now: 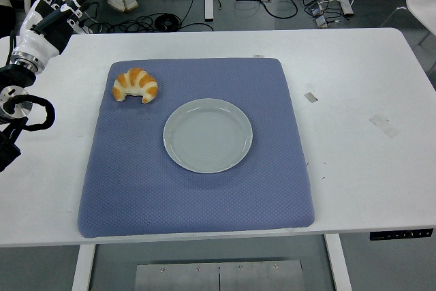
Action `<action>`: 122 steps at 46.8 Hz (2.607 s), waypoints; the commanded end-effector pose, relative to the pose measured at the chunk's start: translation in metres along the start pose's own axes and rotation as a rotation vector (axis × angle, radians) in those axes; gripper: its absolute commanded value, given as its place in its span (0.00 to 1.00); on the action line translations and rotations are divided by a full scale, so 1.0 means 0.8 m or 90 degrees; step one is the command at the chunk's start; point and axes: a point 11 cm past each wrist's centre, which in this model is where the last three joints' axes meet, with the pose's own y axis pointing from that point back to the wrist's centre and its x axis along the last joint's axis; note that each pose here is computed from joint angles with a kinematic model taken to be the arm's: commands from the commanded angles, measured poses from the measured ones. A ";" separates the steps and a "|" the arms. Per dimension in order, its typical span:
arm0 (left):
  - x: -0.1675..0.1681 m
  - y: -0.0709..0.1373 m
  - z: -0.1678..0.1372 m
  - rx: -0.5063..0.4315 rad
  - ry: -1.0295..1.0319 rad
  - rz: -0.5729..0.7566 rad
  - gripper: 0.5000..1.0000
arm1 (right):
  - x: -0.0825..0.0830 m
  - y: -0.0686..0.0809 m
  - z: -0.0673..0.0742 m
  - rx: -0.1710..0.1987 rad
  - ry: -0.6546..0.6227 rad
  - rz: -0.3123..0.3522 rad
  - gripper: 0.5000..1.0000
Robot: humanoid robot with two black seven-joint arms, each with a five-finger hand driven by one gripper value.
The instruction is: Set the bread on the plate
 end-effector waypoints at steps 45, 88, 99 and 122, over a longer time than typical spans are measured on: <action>-0.006 -0.006 -0.005 0.004 -0.003 0.010 0.97 | 0.000 0.000 0.000 0.000 0.000 0.000 1.00; -0.014 -0.017 -0.001 0.058 -0.155 0.015 0.97 | 0.000 0.000 0.000 0.000 0.000 0.000 1.00; -0.033 -0.017 -0.014 0.099 -0.223 -0.032 0.97 | 0.000 0.000 0.000 0.000 0.000 0.000 1.00; -0.055 -0.002 0.003 0.206 -0.461 -0.103 0.97 | -0.001 0.000 0.000 0.000 0.000 -0.001 1.00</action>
